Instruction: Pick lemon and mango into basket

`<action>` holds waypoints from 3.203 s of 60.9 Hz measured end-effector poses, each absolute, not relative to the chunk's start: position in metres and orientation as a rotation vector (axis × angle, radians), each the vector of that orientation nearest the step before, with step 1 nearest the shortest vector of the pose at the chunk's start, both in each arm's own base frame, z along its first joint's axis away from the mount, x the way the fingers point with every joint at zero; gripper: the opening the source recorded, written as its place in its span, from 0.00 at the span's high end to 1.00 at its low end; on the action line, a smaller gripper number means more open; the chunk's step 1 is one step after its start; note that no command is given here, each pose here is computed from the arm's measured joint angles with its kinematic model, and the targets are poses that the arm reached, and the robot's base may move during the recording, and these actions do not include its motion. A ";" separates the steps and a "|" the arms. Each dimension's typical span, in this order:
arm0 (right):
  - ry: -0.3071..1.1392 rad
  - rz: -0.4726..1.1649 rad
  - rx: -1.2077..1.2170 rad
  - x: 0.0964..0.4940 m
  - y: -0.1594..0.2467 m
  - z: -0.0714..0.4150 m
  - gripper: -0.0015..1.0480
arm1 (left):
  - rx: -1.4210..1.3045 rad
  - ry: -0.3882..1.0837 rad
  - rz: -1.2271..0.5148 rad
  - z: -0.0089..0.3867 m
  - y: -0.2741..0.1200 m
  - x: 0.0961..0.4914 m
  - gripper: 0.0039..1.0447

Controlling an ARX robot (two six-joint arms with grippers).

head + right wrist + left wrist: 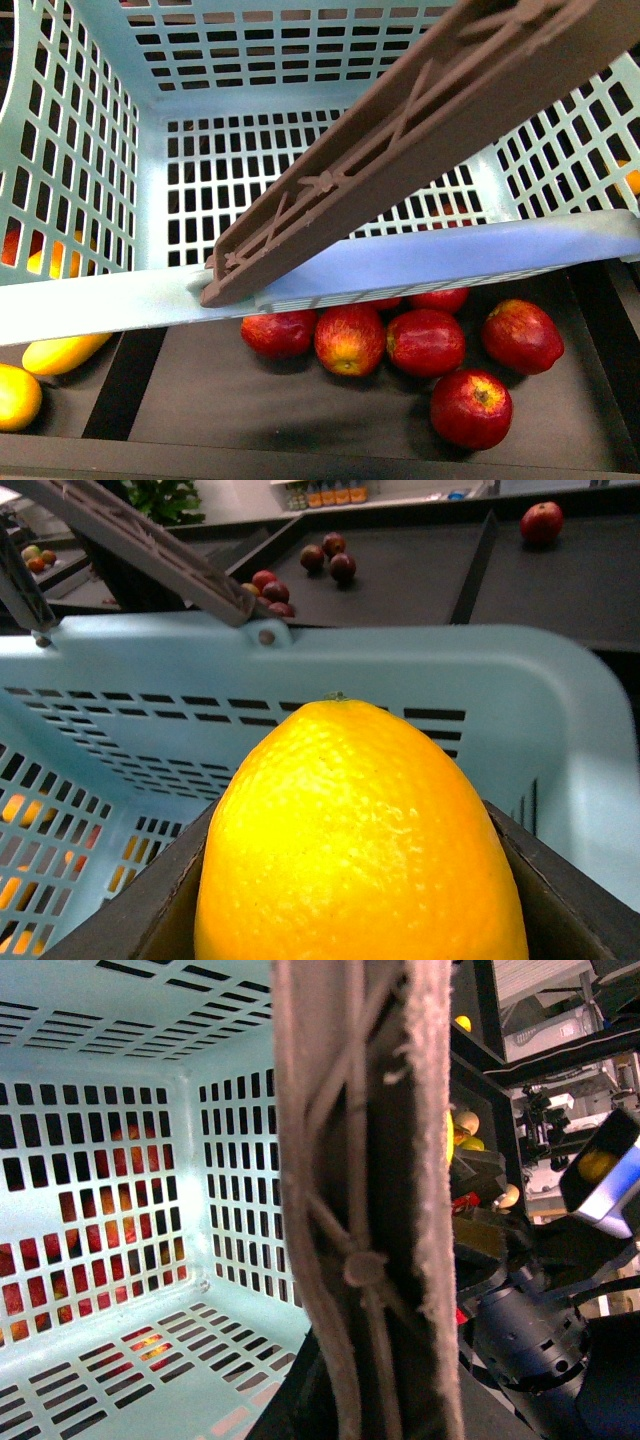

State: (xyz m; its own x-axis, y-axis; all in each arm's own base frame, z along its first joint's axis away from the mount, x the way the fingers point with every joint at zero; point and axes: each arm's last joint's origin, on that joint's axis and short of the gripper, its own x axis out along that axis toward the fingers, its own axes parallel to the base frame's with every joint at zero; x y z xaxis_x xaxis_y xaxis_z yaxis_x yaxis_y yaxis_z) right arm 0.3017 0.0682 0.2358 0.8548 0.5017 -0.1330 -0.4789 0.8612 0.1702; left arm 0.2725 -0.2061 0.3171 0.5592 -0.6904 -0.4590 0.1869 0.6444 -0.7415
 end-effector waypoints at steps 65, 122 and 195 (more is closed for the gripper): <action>0.009 -0.026 0.021 0.215 -0.008 0.206 0.68 | -0.694 0.827 -0.562 0.315 -0.206 0.272 0.96; -0.014 -0.003 0.003 0.138 0.000 0.169 0.81 | -0.696 0.828 -0.563 0.315 -0.206 0.272 0.96; -0.015 -0.002 0.003 0.137 0.000 0.169 0.08 | -0.693 0.825 -0.569 0.315 -0.206 0.272 0.96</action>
